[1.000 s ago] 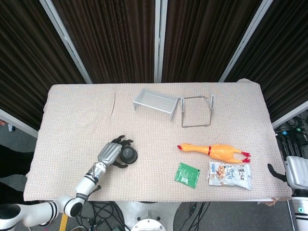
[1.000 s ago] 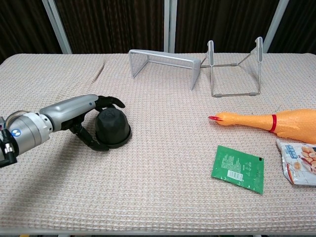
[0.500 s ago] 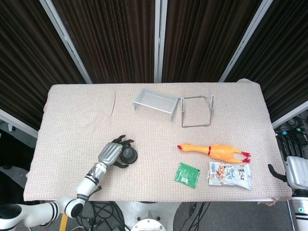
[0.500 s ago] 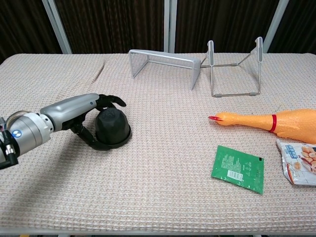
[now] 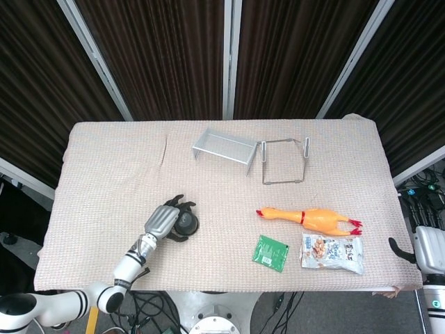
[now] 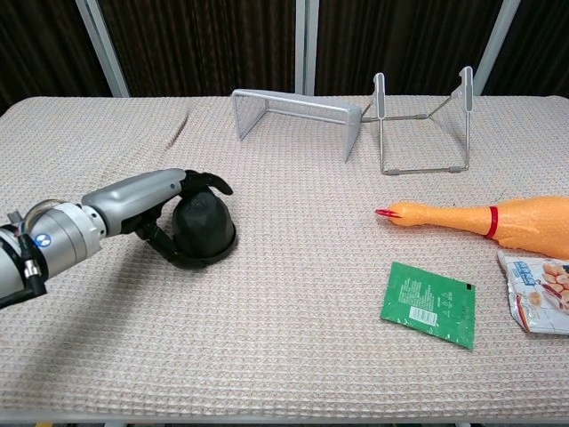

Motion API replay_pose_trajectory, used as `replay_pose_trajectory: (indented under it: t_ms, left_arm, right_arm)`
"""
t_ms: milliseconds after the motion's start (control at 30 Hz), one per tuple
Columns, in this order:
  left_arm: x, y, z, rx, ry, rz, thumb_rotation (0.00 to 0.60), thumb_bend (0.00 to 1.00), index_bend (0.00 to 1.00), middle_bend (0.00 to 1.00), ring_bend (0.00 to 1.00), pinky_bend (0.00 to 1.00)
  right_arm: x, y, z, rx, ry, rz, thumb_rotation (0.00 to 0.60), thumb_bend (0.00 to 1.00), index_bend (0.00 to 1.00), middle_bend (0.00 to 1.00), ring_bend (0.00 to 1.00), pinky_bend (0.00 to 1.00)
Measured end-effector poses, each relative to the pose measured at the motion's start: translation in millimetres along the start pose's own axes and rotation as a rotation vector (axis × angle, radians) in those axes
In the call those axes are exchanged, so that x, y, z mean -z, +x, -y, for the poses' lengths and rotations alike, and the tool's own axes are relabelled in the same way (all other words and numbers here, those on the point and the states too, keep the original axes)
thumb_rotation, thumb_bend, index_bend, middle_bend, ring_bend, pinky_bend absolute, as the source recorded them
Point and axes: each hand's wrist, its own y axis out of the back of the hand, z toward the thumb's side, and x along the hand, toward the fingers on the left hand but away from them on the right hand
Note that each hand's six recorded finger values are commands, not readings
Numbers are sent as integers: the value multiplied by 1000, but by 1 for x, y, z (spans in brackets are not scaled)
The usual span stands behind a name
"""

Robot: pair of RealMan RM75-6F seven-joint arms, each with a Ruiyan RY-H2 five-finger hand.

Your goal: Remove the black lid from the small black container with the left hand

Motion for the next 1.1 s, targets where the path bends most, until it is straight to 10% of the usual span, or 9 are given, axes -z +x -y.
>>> replay_pose_trajectory:
  t_ms: [567, 1100]
  left_arm:
    - [-4, -3, -17, -66, 5, 11, 600, 238, 290, 425, 182, 285]
    - [12, -17, -118, -237, 137, -21, 600, 258, 432, 462, 238, 337]
  right_arm:
    - [1, 1, 0, 1, -1, 1, 600, 198, 0, 0, 0, 0]
    - [-3, 1, 1, 1, -5, -14, 600, 199, 0, 0, 0, 0]
